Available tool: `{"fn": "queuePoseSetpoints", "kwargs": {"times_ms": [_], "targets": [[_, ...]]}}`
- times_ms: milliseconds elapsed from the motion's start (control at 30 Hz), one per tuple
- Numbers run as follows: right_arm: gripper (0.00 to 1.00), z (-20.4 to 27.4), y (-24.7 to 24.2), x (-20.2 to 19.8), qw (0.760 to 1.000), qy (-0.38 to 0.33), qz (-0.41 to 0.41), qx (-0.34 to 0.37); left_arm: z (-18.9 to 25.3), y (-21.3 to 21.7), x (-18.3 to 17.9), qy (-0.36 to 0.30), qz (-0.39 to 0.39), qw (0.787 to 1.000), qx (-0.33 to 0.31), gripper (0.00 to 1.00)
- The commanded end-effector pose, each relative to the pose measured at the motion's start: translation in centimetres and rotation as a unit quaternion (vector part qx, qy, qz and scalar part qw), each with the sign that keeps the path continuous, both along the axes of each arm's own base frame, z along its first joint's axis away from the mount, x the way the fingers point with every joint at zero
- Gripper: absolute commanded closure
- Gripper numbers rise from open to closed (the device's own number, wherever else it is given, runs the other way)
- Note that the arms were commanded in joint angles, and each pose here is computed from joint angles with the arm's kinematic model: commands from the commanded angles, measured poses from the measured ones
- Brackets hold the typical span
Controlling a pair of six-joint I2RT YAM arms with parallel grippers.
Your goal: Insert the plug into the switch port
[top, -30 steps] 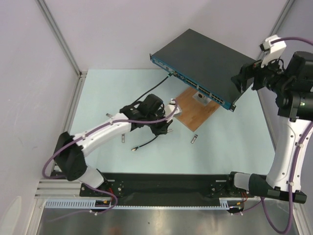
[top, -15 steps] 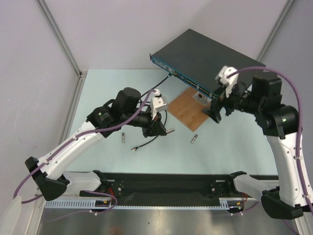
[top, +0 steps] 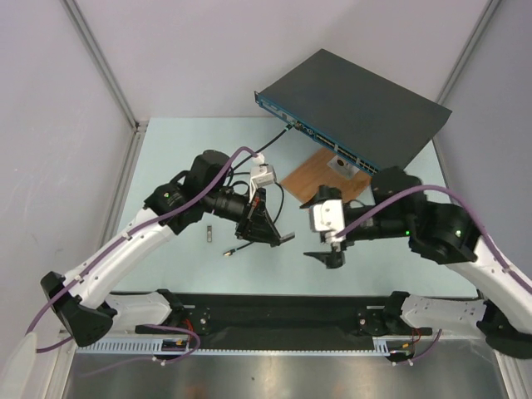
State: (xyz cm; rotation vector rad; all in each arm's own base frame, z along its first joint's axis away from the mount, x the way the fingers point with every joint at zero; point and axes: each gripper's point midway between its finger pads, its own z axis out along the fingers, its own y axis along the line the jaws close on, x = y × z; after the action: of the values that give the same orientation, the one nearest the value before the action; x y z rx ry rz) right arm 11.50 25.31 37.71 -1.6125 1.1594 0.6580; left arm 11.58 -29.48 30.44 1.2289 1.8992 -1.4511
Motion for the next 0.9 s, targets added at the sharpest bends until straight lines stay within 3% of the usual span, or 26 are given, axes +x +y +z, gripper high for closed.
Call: {"fn": "queuePoseSetpoints", "kwargs": {"times_ms": [0, 300, 433, 600, 867], "targets": [[0.0, -1.4, 2.4, 0.2, 0.997, -0.063, 0.006, -0.041, 1.9, -0.1, -1.3, 0.025, -0.032, 0.998, -0.038, 1.0], [0.06, -3.7, 4.5, -0.2, 0.991, -0.102, 0.02, -0.089, 1.7, 0.1, -1.9, 0.044, -0.037, 0.998, -0.041, 1.0], [0.14, -4.3, 4.6, 0.2, 0.989, -0.103, 0.015, -0.103, 1.5, 0.3, -2.2, 0.046, -0.04, 0.997, -0.04, 1.0], [0.3, -4.9, 4.0, 0.5, 0.987, -0.108, 0.008, -0.122, 1.2, 0.5, -2.3, 0.043, -0.038, 0.998, -0.036, 1.0], [0.63, -5.5, 3.7, 0.5, 0.983, -0.121, 0.015, -0.137, 1.5, 0.4, -2.1, 0.047, -0.035, 0.998, -0.039, 1.0]]}}
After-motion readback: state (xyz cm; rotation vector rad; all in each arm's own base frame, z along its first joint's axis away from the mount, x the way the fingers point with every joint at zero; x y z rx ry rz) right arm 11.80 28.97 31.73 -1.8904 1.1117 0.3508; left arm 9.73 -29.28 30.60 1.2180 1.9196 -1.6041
